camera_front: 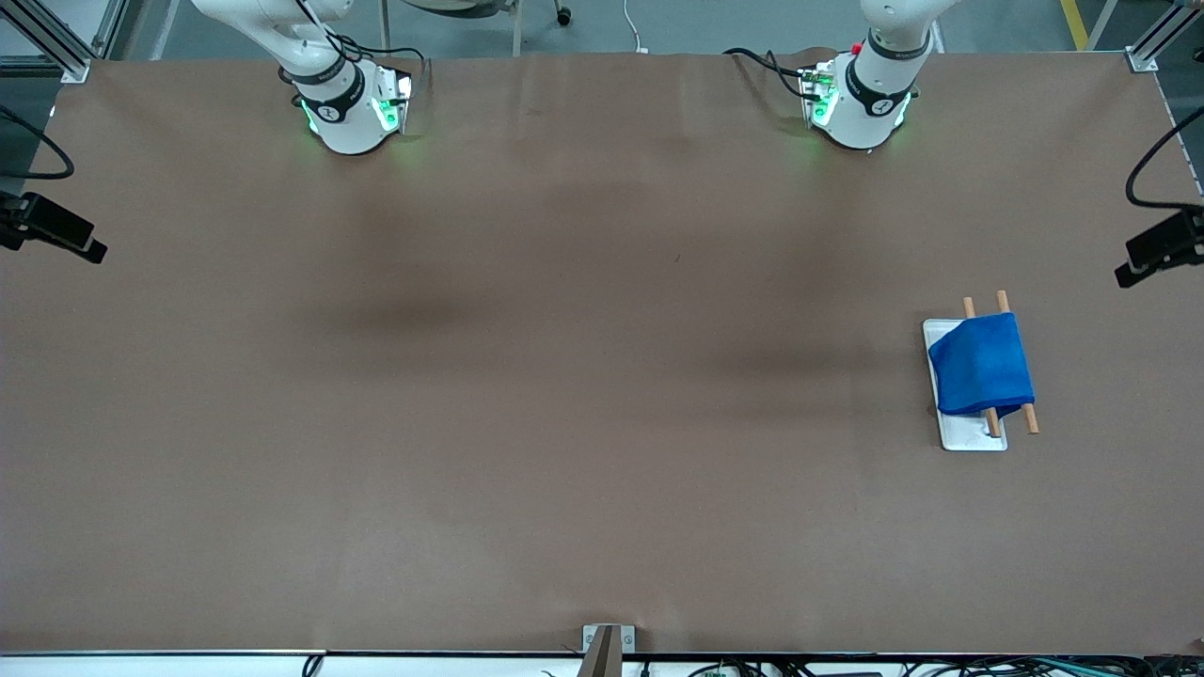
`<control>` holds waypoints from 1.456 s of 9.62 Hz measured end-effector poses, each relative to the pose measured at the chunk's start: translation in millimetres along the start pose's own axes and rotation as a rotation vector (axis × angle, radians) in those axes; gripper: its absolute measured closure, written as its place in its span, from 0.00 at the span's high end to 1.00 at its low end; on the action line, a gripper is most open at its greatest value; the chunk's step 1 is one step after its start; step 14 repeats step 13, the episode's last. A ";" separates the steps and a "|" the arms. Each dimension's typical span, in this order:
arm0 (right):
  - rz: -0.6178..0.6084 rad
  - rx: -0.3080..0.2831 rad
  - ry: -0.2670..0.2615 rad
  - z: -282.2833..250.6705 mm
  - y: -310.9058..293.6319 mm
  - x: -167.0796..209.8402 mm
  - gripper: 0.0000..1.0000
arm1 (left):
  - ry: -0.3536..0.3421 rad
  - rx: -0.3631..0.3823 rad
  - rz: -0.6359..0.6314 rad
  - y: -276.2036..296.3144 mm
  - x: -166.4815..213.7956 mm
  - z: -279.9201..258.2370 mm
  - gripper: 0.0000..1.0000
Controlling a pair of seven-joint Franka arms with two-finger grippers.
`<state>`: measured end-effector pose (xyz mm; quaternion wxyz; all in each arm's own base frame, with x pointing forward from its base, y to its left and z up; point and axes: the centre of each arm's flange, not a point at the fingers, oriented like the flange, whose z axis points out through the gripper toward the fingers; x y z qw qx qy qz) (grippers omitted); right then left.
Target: Right arm passes towel to left arm to hang
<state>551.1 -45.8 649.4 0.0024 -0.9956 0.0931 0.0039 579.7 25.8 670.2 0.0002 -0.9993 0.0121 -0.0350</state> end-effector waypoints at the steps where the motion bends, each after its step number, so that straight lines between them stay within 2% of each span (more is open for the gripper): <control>1: 0.000 0.000 0.000 0.0 0.1 0.0 1.00 | -0.002 0.006 0.008 14.5 -7.9 -7.6 1.00; 4: 0.000 0.000 0.000 0.1 0.1 0.0 1.00 | -0.046 -0.007 -0.019 55.2 -31.3 1.0 1.00; 7: 0.000 0.000 0.000 0.1 0.1 0.0 1.00 | -0.079 0.013 -0.055 83.3 -64.4 7.8 1.00; 10: 0.000 0.000 0.000 0.1 0.2 0.0 1.00 | -0.061 0.023 -0.042 88.7 -78.9 8.7 1.00; 14: 0.000 0.000 -0.001 0.2 0.6 0.0 1.00 | -0.038 0.014 0.000 80.8 -70.7 2.3 1.00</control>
